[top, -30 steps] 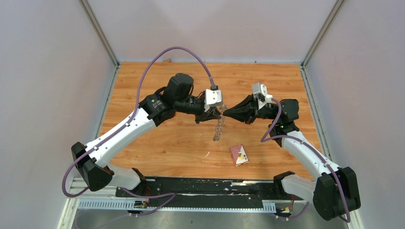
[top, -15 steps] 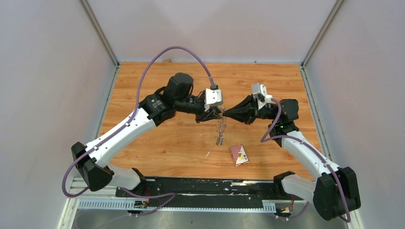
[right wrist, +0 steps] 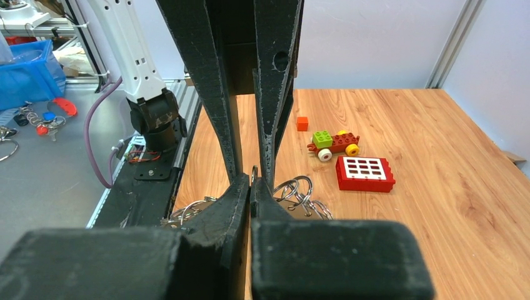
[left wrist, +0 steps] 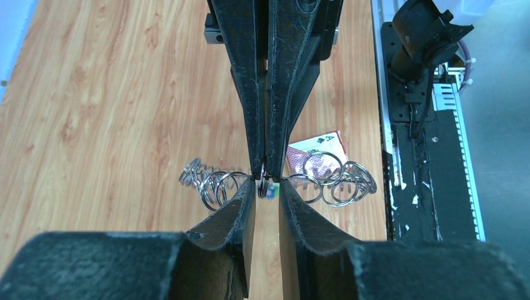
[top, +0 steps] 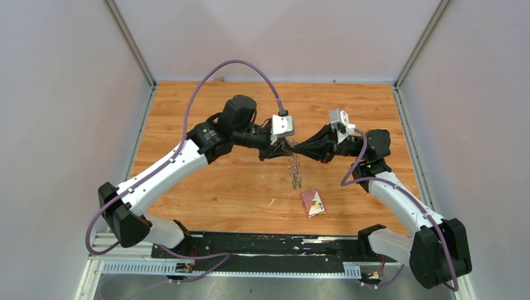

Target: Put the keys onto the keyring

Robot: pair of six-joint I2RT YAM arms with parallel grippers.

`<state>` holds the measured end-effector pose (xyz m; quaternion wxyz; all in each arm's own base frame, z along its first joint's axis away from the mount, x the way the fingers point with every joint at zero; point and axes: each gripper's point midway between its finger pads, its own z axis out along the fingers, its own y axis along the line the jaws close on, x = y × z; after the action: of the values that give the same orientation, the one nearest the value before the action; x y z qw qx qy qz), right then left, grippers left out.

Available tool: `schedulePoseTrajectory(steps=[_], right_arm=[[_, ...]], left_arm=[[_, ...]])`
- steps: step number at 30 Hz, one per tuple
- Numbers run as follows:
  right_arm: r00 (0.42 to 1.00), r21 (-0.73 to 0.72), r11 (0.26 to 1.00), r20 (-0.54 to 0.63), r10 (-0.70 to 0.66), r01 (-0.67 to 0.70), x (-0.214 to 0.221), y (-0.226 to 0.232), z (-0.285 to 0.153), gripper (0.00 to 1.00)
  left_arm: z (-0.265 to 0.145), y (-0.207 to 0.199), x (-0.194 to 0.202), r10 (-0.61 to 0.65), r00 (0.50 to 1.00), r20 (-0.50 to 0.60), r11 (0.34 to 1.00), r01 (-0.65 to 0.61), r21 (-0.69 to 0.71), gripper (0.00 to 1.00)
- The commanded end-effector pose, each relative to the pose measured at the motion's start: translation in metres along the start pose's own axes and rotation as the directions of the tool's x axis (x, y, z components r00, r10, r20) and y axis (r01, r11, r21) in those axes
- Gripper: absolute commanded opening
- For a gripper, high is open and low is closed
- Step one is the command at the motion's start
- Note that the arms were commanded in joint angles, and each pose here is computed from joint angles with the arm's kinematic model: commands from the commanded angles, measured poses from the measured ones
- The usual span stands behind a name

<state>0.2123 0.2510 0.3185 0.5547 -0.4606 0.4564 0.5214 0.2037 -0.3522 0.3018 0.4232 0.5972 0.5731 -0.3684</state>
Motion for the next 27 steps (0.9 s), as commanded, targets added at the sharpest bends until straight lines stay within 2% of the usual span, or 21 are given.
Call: schedulePoseTrajectory(steps=[1, 8, 12, 13, 20, 27], right_arm=[[0.998, 0.003, 0.999, 0.018, -0.054, 0.054, -0.008, -0.001, 0.001, 0.0], [0.999, 0.008, 0.999, -0.004, -0.049, 0.049, -0.003, -0.004, 0.001, 0.0], [0.999, 0.018, 0.999, -0.023, -0.043, 0.044, 0.001, -0.008, 0.001, 0.0], [0.999, 0.02, 0.999, -0.027, -0.041, 0.041, 0.003, -0.009, 0.001, 0.0], [0.998, 0.04, 0.999, -0.044, -0.032, 0.034, 0.005, -0.013, 0.0, 0.01], [0.998, 0.047, 0.998, -0.057, -0.03, 0.033, 0.005, -0.015, -0.002, 0.14]], left_arm=[[0.001, 0.002, -0.019, 0.002, 0.999, 0.047, 1.0, -0.002, 0.008, 0.26], [0.0, 0.003, -0.021, 0.006, 0.999, 0.049, 1.0, -0.006, 0.007, 0.18], [-0.001, 0.002, -0.021, 0.01, 0.999, 0.051, 1.0, -0.011, 0.009, 0.01], [-0.001, 0.002, -0.021, 0.011, 0.999, 0.052, 1.0, -0.011, 0.008, 0.0], [-0.004, 0.0, -0.017, 0.009, 0.998, 0.056, 1.0, -0.008, -0.012, 0.0], [-0.008, -0.001, -0.017, 0.017, 0.998, 0.057, 1.0, -0.016, -0.018, 0.0]])
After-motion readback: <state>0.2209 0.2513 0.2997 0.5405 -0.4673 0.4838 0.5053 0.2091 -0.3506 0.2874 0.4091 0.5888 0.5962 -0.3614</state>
